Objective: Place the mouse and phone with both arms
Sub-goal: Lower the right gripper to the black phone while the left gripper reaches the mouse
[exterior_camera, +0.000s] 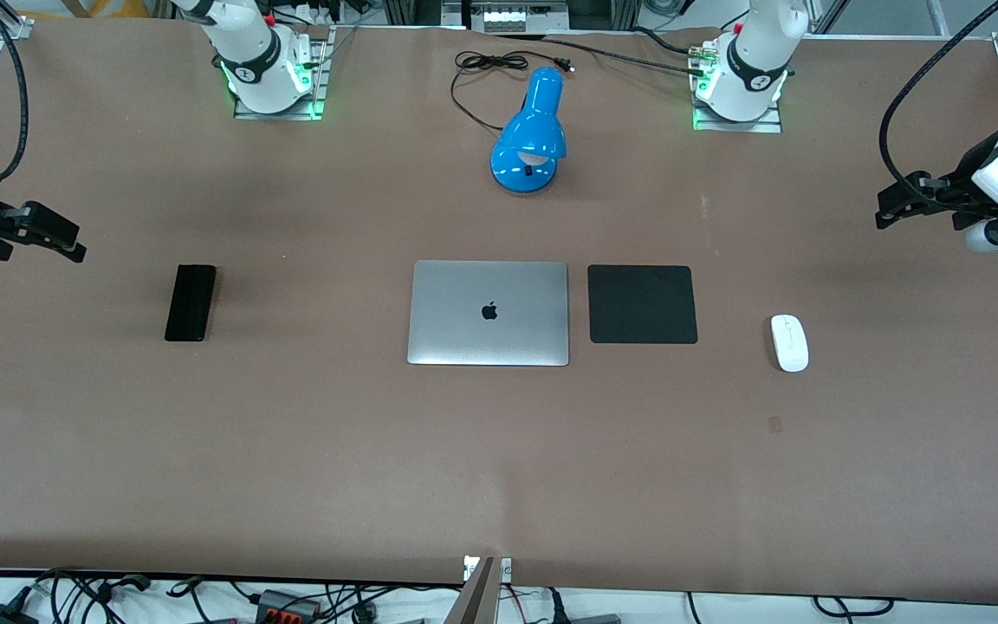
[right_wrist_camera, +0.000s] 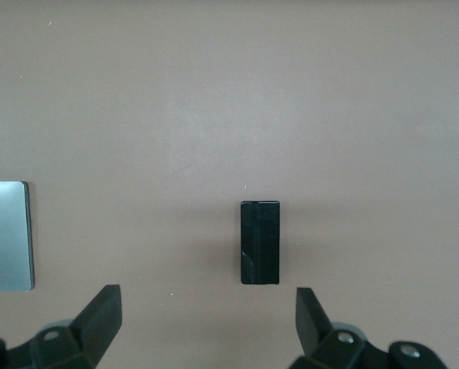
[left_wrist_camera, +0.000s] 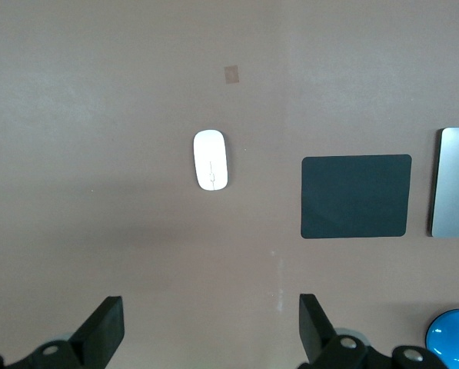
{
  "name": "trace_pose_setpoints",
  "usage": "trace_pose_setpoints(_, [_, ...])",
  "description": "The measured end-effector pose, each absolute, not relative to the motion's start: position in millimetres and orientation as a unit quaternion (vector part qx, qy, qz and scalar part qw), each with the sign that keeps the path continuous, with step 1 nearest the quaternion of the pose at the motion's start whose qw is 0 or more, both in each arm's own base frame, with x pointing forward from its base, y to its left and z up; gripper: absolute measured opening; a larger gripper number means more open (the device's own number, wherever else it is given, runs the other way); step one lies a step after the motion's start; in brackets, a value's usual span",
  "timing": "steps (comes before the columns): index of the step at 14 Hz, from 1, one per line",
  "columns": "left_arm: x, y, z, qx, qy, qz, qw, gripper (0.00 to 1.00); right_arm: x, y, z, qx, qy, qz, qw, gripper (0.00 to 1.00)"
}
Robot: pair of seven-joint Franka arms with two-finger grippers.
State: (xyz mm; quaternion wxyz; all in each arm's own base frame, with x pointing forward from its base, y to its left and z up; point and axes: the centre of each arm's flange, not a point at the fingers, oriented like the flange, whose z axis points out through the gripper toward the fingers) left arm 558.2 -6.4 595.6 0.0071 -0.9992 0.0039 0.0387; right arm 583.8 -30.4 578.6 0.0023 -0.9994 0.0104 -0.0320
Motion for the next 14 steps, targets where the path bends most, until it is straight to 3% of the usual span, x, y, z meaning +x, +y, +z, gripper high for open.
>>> trace_pose_setpoints(8, [563,-6,589,-0.999,0.004,0.045,0.007,1.0,585,-29,573,-1.0,0.01,-0.026,0.002,1.0])
trace_pose_setpoints(14, [580,2,538,-0.995,-0.002,0.1,0.005,1.0,600,-21,528,-1.0,0.003,0.012,0.002,1.0])
